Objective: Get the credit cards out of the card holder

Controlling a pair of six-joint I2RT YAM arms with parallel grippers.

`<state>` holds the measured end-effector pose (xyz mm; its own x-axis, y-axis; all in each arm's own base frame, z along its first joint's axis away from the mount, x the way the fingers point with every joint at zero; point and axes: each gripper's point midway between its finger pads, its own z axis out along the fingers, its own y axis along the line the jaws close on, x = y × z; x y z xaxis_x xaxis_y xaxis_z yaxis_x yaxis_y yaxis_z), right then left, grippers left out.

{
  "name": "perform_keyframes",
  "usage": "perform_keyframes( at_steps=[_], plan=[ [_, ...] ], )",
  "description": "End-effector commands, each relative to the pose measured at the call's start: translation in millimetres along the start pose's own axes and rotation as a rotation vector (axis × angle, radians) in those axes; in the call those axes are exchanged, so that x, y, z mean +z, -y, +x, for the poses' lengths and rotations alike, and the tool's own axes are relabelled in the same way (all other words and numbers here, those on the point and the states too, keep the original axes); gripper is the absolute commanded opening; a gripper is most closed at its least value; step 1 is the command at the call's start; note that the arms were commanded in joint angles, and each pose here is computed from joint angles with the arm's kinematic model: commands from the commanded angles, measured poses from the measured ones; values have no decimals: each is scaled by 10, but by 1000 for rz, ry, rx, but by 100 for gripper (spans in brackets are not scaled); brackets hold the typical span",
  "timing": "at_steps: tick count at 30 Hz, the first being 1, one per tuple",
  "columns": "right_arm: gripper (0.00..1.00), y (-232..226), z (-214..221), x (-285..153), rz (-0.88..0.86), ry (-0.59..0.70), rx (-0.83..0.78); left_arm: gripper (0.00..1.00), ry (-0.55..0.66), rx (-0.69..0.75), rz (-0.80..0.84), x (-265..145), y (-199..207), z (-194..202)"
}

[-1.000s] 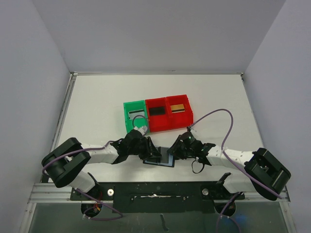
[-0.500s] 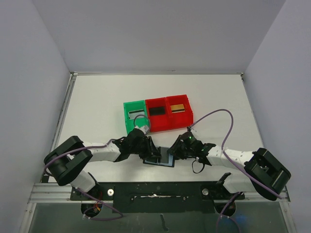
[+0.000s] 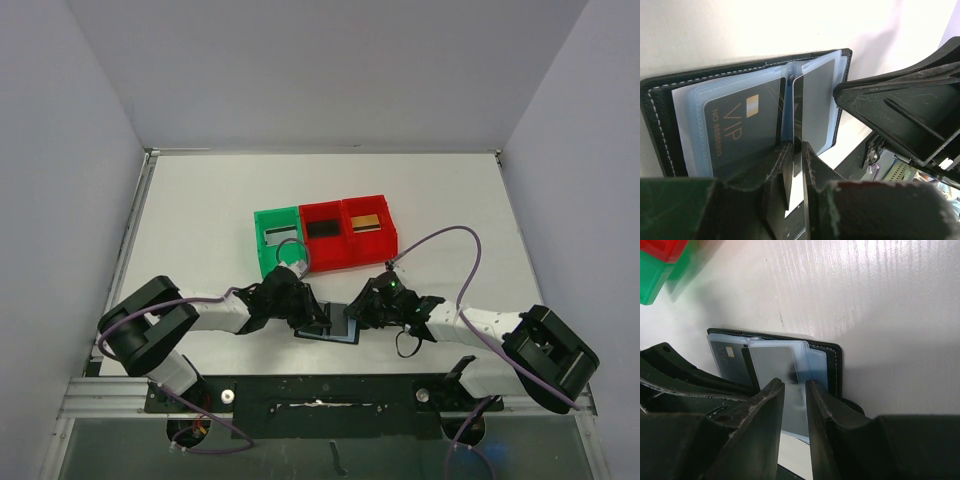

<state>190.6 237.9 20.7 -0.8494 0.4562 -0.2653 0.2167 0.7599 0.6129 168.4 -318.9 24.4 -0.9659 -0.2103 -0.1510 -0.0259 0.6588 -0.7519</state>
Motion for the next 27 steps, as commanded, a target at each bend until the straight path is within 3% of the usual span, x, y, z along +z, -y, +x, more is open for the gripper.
perform_keyframes(
  at_steps=[1, 10, 19, 27],
  plan=[
    [27, 298, 87, -22, 92, -24, -7, 12, 13, 14, 46, 7, 129, -59],
    [30, -68, -136, -186, 0, 43, -50, 1, 31, 23, 24, -51, 126, -89],
    [32, -447, -126, -289, -188, 34, -104, 1, 42, 40, 19, -103, 161, -114],
    [32, -553, -4, -146, -224, -49, -116, 1, 38, 47, 24, -97, 185, -118]
  ],
)
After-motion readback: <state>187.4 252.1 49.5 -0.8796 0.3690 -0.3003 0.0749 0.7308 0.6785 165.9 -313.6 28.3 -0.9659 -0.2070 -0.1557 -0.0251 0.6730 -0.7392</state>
